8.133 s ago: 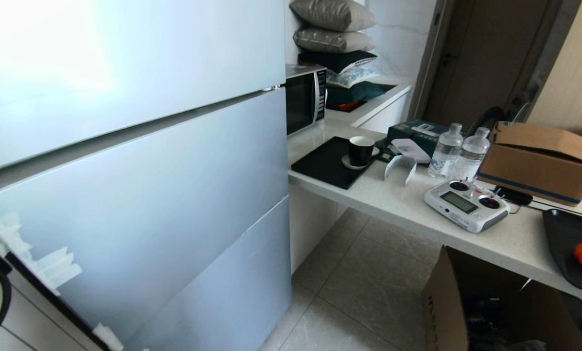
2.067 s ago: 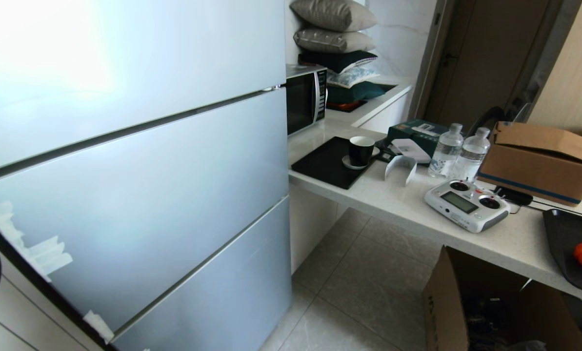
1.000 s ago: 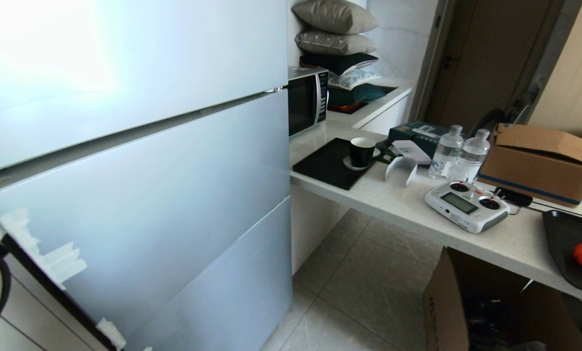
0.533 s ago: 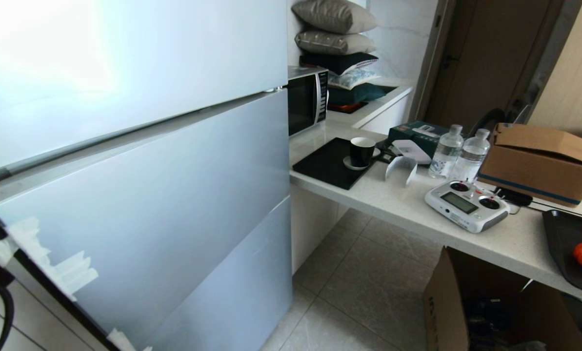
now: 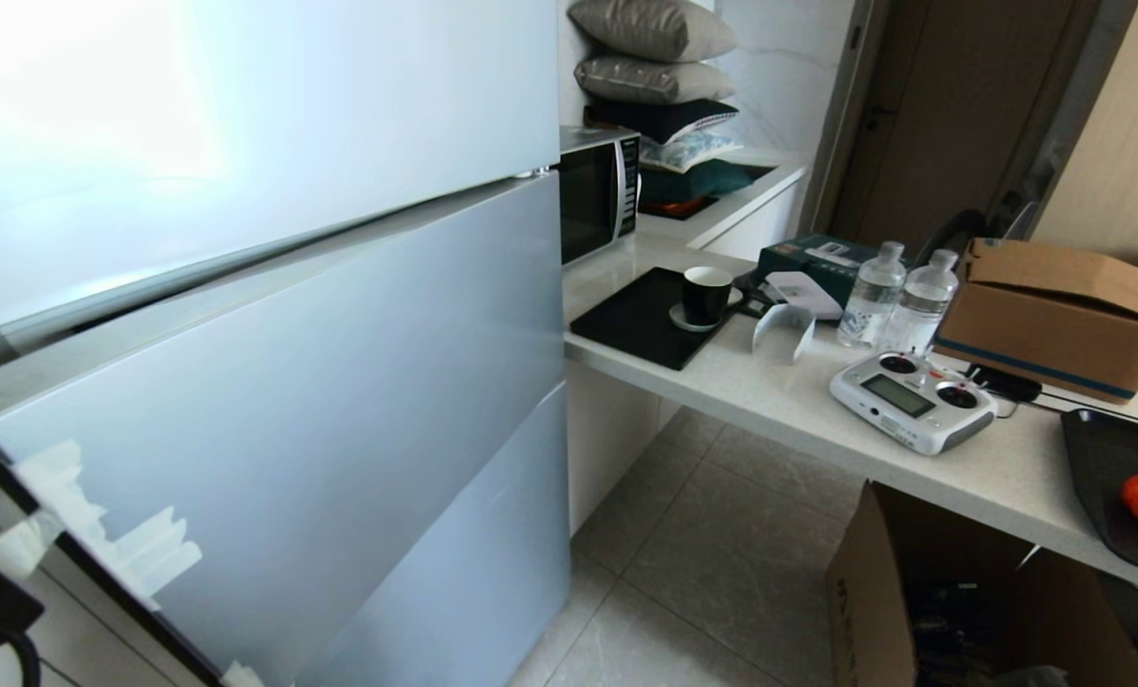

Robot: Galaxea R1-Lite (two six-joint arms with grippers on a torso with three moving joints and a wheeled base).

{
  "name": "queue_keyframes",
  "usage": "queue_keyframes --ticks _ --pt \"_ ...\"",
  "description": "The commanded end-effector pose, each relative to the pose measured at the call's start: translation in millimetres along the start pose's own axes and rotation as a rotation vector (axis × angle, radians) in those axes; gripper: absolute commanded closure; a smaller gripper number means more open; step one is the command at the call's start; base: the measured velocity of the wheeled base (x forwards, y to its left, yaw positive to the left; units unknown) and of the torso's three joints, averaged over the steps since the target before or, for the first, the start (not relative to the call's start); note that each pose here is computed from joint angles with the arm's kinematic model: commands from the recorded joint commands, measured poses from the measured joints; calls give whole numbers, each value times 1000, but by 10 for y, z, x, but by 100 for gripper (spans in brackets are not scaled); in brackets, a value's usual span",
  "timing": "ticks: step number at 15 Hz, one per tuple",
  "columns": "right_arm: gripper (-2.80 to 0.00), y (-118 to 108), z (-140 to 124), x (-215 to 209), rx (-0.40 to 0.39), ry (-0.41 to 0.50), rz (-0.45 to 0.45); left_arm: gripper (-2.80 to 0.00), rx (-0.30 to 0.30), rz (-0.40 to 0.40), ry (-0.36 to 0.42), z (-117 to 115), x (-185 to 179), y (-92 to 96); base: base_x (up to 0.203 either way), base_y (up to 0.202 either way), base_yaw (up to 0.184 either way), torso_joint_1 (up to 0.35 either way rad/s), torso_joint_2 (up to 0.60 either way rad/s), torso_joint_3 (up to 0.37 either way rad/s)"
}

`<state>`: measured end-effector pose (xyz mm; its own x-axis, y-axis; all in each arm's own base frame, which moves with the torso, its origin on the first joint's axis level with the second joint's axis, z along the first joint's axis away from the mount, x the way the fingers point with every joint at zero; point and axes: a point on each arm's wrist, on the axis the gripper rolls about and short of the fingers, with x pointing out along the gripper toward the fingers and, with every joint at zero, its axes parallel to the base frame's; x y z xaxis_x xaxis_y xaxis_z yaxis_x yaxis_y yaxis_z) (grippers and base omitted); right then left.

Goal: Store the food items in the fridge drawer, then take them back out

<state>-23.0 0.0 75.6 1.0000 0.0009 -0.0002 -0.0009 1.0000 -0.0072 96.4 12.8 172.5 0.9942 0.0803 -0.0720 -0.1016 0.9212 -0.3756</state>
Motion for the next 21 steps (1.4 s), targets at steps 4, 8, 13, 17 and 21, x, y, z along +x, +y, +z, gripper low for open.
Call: queue_keyframes --ticks 4,8,13,17,21 --pt "0 0 0 0 0 0 1 0 2 -43 10 -88 -112 -16 0 0 0 0 0 0" --pt "0 0 0 0 0 0 1 0 3 -73 41 -167 -146 -19 0 0 0 0 0 0" --pt "0 0 0 0 0 0 1 0 3 -133 88 -216 -130 -60 0 0 0 0 0 0" --pt "0 0 0 0 0 0 1 0 -24 -187 129 -223 -95 -100 0 0 0 0 0 0" --pt "0 0 0 0 0 0 1 0 -26 -224 172 -242 -49 -115 0 0 0 0 0 0"
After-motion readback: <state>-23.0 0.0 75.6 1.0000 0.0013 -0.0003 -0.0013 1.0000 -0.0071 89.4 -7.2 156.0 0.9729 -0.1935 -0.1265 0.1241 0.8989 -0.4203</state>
